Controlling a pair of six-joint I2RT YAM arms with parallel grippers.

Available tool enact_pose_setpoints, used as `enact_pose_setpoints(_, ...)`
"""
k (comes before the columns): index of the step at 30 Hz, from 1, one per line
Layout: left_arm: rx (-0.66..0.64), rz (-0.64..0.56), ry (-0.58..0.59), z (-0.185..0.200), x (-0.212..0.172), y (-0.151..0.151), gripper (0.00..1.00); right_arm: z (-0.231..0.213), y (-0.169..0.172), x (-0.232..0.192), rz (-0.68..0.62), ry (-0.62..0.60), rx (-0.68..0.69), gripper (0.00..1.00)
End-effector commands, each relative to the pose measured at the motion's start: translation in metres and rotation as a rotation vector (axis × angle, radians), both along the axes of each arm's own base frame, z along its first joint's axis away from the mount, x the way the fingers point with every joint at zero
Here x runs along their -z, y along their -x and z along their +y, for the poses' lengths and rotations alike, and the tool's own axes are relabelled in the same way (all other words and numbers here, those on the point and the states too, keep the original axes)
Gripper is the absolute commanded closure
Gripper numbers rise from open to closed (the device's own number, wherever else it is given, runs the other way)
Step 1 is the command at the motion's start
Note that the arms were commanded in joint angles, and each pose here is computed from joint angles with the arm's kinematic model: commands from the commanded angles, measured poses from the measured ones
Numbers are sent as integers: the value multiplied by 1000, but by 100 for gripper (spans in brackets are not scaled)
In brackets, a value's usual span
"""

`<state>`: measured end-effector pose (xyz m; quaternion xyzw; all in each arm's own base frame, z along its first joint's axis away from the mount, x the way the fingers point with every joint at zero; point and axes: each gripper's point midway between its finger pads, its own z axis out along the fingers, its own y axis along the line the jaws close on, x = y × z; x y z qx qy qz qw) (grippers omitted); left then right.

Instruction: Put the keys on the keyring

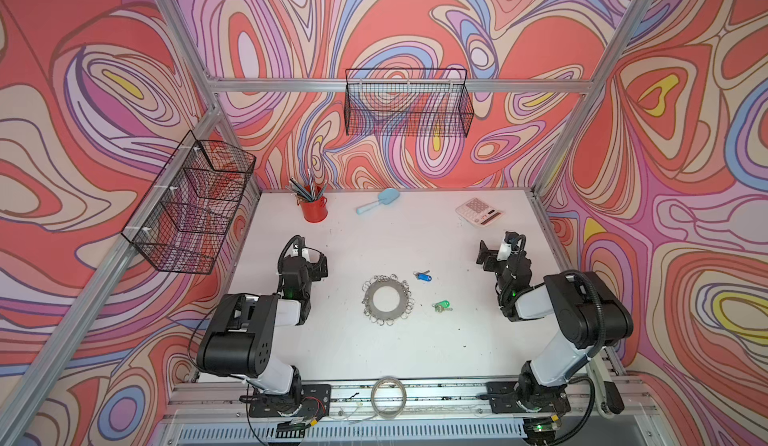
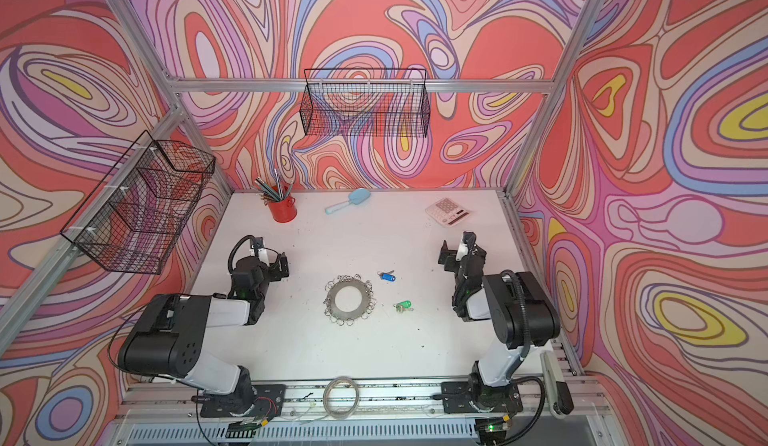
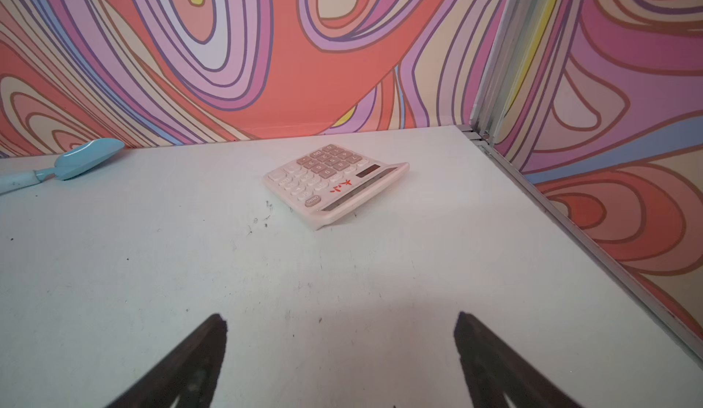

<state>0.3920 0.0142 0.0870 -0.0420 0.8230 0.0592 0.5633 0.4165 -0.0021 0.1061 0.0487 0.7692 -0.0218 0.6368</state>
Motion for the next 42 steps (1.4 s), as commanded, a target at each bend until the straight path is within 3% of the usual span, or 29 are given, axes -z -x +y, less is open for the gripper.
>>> enact_pose_setpoints(1,-15,-17,-1,4,-3,0,0,-1,0,0,1,10,-4,2)
enact_pose_setpoints(34,-14,-20,0,4,-4,0,0,0,1,0,3,5,-9,2)
enact_pose_setpoints(39,-53,1,-1,10,-21,0,0,-8,3,-30,-16,-5,42,2)
enact_pose_setpoints(42,-93,18,-6,17,-40,1,0,-16,-5,-47,42,-62,96,2)
